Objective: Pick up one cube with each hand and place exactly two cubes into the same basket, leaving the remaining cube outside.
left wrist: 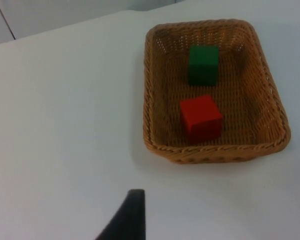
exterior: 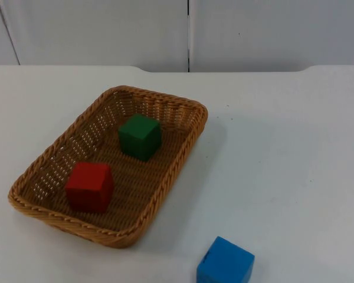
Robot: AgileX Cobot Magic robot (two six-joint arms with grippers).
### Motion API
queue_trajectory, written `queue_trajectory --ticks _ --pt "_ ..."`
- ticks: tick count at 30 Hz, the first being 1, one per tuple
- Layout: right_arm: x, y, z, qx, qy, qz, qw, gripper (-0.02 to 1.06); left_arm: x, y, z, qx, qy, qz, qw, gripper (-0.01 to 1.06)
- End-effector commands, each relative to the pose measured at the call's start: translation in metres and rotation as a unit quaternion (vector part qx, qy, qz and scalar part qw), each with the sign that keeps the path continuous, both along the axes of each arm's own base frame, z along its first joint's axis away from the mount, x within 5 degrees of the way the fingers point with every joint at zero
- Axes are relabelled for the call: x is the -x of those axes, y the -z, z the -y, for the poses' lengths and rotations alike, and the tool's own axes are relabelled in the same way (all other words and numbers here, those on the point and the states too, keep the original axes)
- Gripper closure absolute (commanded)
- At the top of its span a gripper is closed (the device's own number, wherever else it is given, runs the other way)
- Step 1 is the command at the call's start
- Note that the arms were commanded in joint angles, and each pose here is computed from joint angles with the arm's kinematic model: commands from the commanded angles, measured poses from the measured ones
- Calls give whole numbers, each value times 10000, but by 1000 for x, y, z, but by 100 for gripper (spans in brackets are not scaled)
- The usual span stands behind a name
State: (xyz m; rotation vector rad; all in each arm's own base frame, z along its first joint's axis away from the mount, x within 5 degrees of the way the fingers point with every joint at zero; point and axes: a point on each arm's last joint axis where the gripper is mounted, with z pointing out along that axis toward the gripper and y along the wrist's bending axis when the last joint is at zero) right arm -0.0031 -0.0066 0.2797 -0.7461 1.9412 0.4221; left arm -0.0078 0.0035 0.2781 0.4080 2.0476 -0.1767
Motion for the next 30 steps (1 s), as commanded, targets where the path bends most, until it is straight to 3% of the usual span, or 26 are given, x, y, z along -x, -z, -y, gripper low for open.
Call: queue_trajectory --ticks 1,8,30 --pt "1 0 0 -36 4 -7 10000 32 -1 1 -1 -3 -49 53 10000 0" --pt "1 0 0 -36 4 -7 10000 3 -1 0 -1 -38 -78 86 9999 0" --pt "1 0 0 -36 4 -7 10000 0 -1 0 -1 -2 -63 69 10000 0"
